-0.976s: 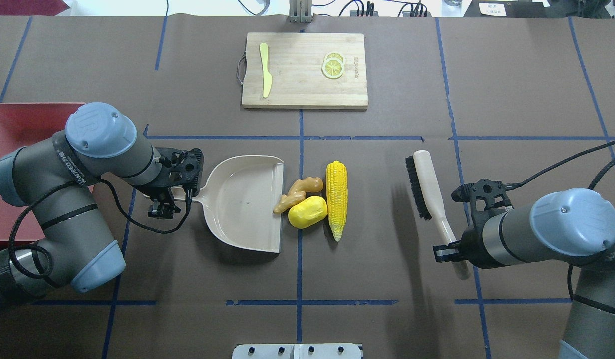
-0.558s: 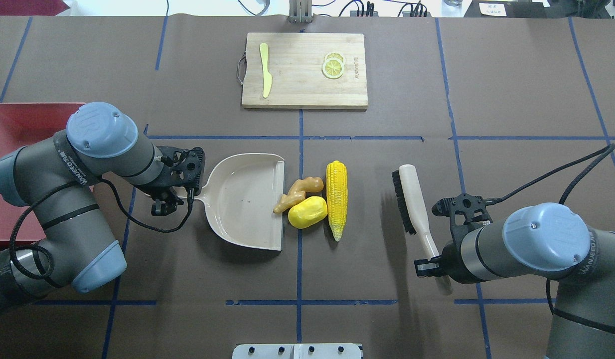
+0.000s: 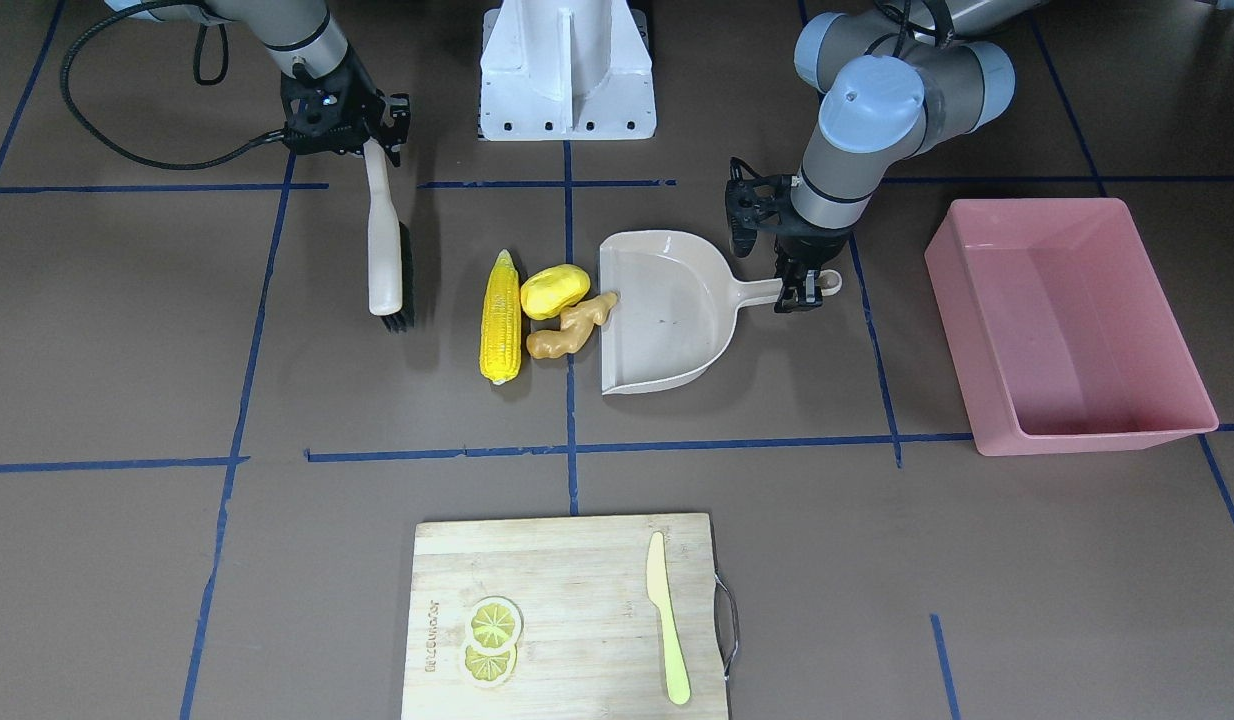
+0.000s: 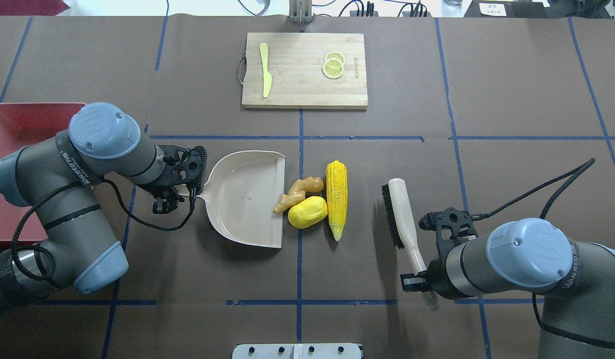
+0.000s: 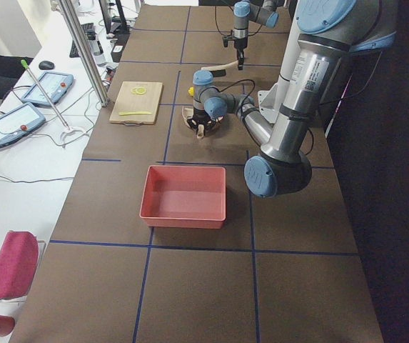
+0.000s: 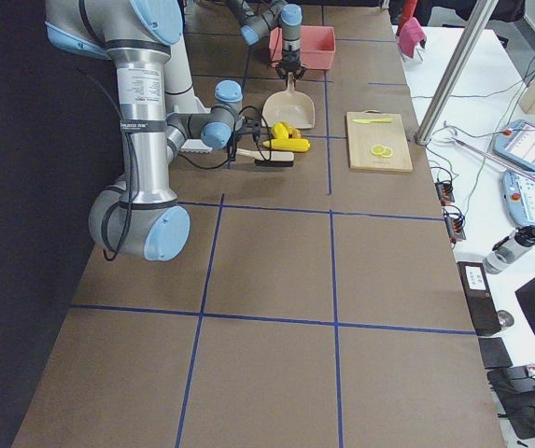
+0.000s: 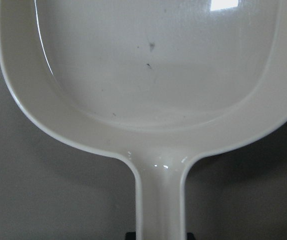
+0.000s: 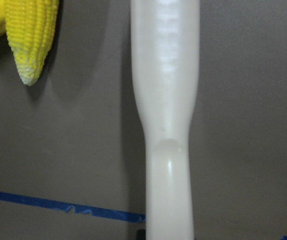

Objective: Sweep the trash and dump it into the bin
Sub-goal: 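Sweep the corn, potato and ginger into the dustpan with the right gripper's brush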

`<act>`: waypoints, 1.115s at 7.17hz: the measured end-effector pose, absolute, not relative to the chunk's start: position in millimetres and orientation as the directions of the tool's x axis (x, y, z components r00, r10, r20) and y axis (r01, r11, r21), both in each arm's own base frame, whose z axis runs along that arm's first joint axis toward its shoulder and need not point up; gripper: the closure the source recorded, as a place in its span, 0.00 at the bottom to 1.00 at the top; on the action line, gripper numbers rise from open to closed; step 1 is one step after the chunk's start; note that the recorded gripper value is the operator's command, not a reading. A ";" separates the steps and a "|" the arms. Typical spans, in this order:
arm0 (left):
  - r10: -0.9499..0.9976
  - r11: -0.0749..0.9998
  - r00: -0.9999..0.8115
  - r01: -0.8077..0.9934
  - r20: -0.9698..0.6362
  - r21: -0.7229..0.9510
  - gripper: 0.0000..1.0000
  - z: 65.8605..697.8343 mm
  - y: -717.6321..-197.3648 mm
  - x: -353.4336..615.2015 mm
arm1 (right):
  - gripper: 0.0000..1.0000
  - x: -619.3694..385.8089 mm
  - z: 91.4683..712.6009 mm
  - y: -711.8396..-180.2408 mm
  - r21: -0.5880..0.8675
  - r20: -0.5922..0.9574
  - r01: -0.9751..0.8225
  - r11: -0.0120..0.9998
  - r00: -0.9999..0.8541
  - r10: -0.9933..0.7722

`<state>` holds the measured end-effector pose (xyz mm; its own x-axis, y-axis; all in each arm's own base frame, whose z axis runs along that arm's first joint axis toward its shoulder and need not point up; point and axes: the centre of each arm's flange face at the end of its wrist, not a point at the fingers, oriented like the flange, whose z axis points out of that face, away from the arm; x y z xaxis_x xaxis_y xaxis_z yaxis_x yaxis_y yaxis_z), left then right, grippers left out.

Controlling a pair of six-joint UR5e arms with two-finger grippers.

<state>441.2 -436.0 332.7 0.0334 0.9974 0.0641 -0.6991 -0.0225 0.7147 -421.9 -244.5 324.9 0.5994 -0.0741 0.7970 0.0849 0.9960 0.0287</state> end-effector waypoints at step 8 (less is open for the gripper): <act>0.995 -0.023 0.048 -0.731 0.085 0.682 0.81 298.0 -431.6 467.2 | 1.00 -488.6 300.2 -250.8 -0.008 0.756 0.109 0.994 0.651 -0.065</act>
